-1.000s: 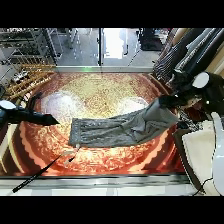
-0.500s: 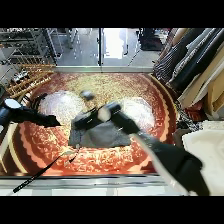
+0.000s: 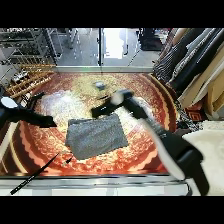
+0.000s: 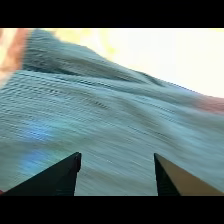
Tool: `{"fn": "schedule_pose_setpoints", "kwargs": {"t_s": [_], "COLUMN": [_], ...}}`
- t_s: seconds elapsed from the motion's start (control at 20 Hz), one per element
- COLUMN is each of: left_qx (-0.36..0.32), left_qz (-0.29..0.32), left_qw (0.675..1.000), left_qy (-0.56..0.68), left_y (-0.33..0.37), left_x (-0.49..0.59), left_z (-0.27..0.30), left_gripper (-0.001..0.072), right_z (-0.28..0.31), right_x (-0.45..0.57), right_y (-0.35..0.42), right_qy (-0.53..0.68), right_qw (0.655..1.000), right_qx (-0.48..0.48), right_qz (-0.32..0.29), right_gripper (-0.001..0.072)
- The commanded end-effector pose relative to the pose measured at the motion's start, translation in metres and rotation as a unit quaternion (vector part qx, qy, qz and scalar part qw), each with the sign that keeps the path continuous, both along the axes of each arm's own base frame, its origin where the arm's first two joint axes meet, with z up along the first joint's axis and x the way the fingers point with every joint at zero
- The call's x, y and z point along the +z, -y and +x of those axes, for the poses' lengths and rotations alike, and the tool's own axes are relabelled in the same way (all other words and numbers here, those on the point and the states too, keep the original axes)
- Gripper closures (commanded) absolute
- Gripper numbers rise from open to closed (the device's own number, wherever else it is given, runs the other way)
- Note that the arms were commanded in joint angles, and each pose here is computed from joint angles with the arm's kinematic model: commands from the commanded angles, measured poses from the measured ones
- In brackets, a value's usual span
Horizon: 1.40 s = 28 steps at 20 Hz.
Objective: Fold the clothes and pants, and hang the long-sleeved shirts on hangers.
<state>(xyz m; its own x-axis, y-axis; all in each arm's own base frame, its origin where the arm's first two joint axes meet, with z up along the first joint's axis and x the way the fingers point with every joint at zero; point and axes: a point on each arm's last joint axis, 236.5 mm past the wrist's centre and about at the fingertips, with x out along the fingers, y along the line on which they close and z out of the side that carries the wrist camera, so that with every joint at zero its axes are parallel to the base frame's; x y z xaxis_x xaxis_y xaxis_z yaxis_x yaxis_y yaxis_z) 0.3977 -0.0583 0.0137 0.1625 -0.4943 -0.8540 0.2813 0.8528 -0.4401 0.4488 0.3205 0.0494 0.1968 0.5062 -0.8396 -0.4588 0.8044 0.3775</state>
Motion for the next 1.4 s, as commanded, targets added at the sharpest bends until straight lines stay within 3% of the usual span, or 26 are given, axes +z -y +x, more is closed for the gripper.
{"fn": "schedule_pose_setpoints", "kwargs": {"t_s": [0.0, 0.15, 0.25, 0.45, 0.6, 0.8, 1.15, 1.2, 1.3, 1.35], "left_qx": [-0.058, -0.123, -0.151, -0.143, -0.121, -0.112, -0.106, -0.106, -0.106, -0.106], "left_qz": [-0.004, 0.007, 0.047, 0.064, 0.067, 0.073, 0.086, 0.086, 0.086, 0.086], "left_qw": [0.998, 0.992, 0.987, 0.987, 0.990, 0.991, 0.991, 0.991, 0.991, 0.991], "left_qy": [0.015, 0.015, -0.005, -0.041, -0.036, -0.018, -0.002, -0.002, -0.002, -0.002], "left_y": [0.040, 0.081, 0.085, 0.090, 0.090, 0.088, 0.082, 0.082, 0.082, 0.082], "left_x": [0.003, -0.002, -0.024, -0.063, -0.076, -0.079, -0.080, -0.080, -0.080, -0.080], "left_z": [-0.004, -0.018, -0.026, -0.023, -0.011, 0.000, 0.009, 0.009, 0.009, 0.009], "left_gripper": [0.0692, 0.0692, 0.0692, 0.0692, 0.0692, 0.0693, 0.0692, 0.0692, 0.0692, 0.0692], "right_z": [-0.014, -0.045, -0.044, -0.041, -0.036, -0.024, -0.052, -0.058, -0.062, -0.059], "right_x": [-0.001, -0.045, -0.078, -0.108, -0.115, -0.107, -0.125, -0.124, -0.121, -0.115], "right_y": [0.125, 0.149, 0.150, 0.134, 0.115, 0.085, 0.015, 0.004, -0.014, -0.020], "right_qy": [-0.104, -0.205, -0.211, -0.215, -0.215, -0.206, -0.284, -0.284, -0.272, -0.269], "right_qw": [0.993, 0.972, 0.964, 0.960, 0.952, 0.947, 0.931, 0.931, 0.935, 0.936], "right_qx": [-0.064, -0.089, -0.111, -0.081, -0.063, -0.030, 0.031, 0.043, 0.059, 0.054], "right_qz": [0.001, 0.078, 0.116, 0.160, 0.210, 0.243, 0.229, 0.225, 0.221, 0.220], "right_gripper": [0.0174, 0.0163, 0.0077, 0.0013, 0.0012, 0.0012, 0.0023, 0.0105, 0.0527, 0.0684]}}
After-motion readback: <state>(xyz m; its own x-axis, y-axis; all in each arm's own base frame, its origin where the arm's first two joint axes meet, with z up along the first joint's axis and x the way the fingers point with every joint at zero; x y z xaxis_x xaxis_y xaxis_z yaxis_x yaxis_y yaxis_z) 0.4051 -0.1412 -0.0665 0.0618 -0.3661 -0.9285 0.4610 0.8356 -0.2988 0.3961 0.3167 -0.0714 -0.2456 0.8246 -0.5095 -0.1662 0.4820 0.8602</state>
